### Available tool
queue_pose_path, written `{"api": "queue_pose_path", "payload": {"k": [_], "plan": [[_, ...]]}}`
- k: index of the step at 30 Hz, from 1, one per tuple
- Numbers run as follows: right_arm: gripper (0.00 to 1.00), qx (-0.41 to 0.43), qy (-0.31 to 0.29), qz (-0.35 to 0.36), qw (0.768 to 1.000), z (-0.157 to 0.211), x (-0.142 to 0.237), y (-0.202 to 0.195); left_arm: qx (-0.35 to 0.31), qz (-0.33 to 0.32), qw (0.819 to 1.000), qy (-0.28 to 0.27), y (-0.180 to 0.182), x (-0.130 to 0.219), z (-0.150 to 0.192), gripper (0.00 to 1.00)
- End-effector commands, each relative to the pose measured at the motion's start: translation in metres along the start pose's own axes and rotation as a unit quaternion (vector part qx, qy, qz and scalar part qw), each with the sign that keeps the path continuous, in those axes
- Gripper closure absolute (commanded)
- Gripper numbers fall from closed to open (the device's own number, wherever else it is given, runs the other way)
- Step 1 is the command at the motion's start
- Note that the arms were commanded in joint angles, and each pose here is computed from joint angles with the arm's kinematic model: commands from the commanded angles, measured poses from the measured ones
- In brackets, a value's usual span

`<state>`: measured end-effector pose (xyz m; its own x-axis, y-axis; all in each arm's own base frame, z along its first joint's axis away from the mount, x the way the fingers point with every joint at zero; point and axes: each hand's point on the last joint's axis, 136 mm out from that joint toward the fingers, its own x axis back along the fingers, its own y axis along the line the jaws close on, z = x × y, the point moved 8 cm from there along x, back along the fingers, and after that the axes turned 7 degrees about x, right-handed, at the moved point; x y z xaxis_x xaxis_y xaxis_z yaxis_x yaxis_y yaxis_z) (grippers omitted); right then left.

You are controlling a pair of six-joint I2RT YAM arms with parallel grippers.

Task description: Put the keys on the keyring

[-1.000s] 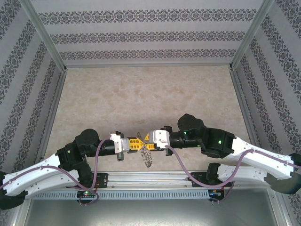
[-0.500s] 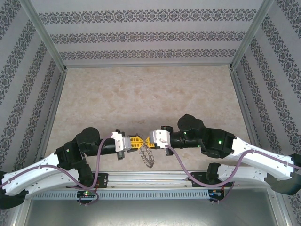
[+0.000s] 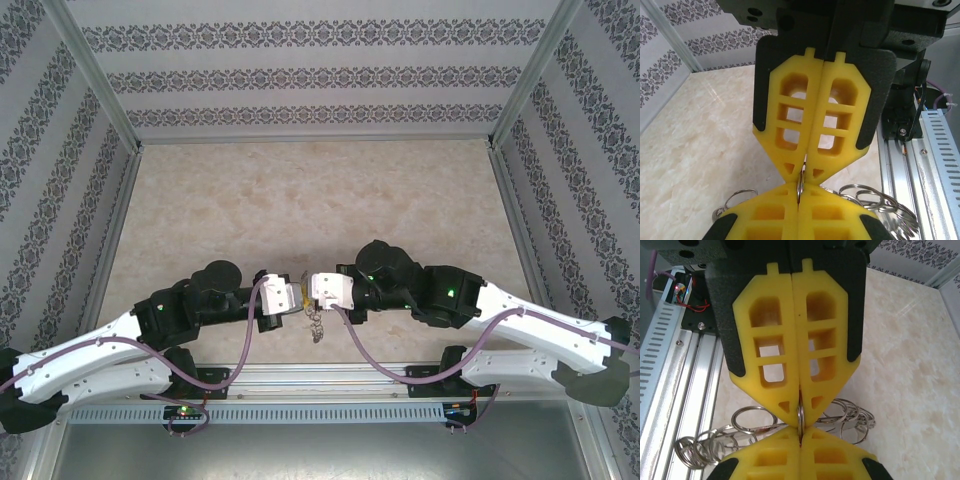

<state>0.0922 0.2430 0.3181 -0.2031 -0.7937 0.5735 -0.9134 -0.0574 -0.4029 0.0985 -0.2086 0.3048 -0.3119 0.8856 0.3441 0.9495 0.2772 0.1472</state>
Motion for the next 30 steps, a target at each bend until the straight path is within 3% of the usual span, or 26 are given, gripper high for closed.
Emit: {"api": "queue_pose_path", "payload": {"k": [1,4,7,11,18,25,30], "plan": [[1.0,0.021,-0.04,0.015,0.999,-0.019,0.009,-0.005,-0.005,0.006,1.0,-0.027,-0.004,0.006,-0.008,1.0],[0.99,0.016,-0.056,0.01,0.998,-0.019,0.012,-0.002,-0.004,0.017,0.998,-0.059,-0.007,0.012,-0.012,1.0],[0.87,0.008,-0.077,0.004,0.997,-0.018,0.015,0.002,-0.004,0.026,0.994,-0.104,-0.01,0.022,-0.018,1.0],[0.81,-0.002,-0.089,-0.006,0.996,-0.017,0.014,0.005,-0.006,0.033,0.988,-0.151,-0.013,0.033,-0.025,1.0],[0.87,-0.003,-0.092,-0.011,0.996,-0.019,0.011,0.004,-0.005,0.042,0.985,-0.167,-0.015,0.037,-0.026,1.0],[0.99,-0.005,-0.096,-0.014,0.995,-0.019,0.013,0.004,-0.006,0.042,0.985,-0.169,-0.016,0.038,-0.026,1.0],[1.0,-0.006,-0.095,-0.024,0.995,-0.018,0.01,0.004,-0.006,0.049,0.984,-0.174,-0.017,0.038,-0.028,1.0]]}}
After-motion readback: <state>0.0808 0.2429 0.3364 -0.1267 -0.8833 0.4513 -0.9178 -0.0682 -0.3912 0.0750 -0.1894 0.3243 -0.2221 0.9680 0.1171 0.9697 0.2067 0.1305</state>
